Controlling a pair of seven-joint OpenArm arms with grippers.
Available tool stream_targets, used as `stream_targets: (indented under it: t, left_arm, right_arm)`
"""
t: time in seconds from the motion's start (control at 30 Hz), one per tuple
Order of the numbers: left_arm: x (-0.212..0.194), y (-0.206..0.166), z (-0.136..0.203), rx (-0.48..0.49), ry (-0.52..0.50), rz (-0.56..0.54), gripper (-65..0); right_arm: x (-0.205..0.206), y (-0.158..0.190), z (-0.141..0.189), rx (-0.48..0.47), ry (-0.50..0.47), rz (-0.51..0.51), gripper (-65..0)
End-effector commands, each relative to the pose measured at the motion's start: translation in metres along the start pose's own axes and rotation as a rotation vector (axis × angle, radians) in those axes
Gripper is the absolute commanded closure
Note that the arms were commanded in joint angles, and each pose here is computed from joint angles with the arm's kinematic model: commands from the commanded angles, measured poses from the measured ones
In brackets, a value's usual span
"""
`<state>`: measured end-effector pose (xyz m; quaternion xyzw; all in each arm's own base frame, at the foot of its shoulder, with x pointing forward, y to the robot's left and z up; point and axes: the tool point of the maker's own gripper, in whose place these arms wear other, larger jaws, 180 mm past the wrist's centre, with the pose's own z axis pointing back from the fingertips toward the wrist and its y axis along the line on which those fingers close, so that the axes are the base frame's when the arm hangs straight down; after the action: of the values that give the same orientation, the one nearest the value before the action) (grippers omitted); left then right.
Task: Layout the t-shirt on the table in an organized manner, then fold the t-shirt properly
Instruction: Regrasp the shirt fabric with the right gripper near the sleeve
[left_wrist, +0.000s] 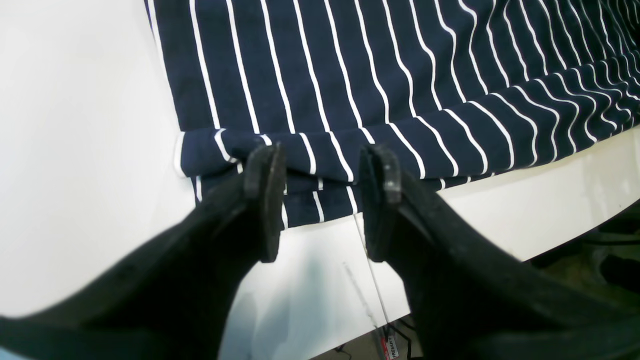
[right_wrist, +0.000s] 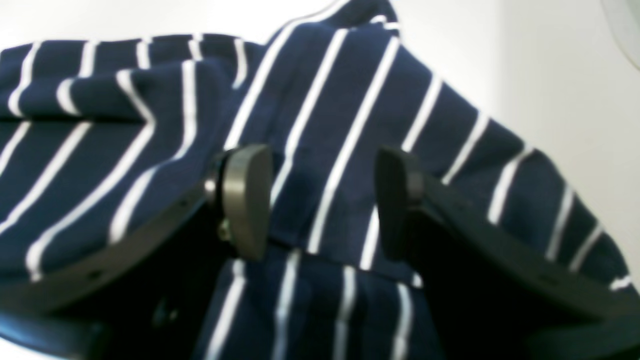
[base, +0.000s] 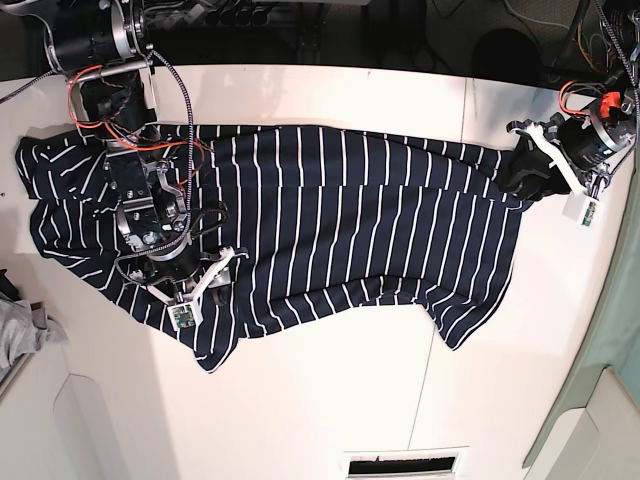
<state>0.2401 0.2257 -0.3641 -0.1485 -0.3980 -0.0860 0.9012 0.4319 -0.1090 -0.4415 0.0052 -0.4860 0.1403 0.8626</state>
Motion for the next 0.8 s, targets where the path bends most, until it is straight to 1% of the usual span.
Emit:
stream_targets:
  t: [0.0, 0.1, 0.17, 0.33, 0.37, 0.43, 0.5, 0.53, 0.57, 0.67, 0.77]
  left_arm:
    - [0.013, 0.001, 0.003, -0.006, -0.041, -0.017, -27.1]
    - [0.013, 0.001, 0.003, -0.006, -0.040, -0.017, -27.1]
    - [0.013, 0.001, 0.003, -0.006, -0.040, -0.018, -27.1]
    - [0.013, 0.001, 0.003, -0.005, -0.040, -0.018, -27.1]
    - [0.013, 0.001, 0.003, -0.005, -0.040, -0.018, -27.1]
    - [0.013, 0.001, 0.003, -0.006, -0.040, -0.018, -27.1]
    - [0.013, 0.001, 0.003, -0.006, -0.041, -0.017, -27.1]
    - [0.013, 0.001, 0.003, -0.006, -0.040, -0.018, -27.1]
    - [0.013, 0.001, 0.003, -0.005, -0.040, -0.017, -27.1]
    - [0.013, 0.001, 0.003, -0.005, -0.040, -0.017, -27.1]
    - [0.013, 0.001, 0.003, -0.005, -0.040, -0.017, -27.1]
  right_arm:
    - [0.027, 0.000, -0.003, 0.005, -0.068, -0.004, -33.0]
    - [0.028, 0.007, -0.004, 0.016, -0.071, -0.012, -33.0]
    - [0.029, 0.007, -0.004, 0.007, -0.072, -0.016, -33.0]
    - [0.029, -0.006, -0.004, -0.071, -0.071, -0.025, -32.8]
    - [0.029, -0.008, -0.004, -0.083, -0.070, -0.022, -31.4]
    - [0.027, -0.009, -0.004, -0.089, -0.060, 0.000, -23.7]
    - [0.025, -0.009, -0.004, -0.088, -0.056, -0.001, -14.8]
    - [0.025, -0.008, -0.004, -0.088, -0.055, -0.001, -11.5]
    - [0.024, -0.008, -0.003, -0.087, -0.053, -0.002, -9.4]
    - [0.023, -0.006, -0.004, -0.079, -0.052, -0.001, -6.2]
    - [0.023, -0.002, -0.004, -0.053, -0.052, 0.002, -0.7]
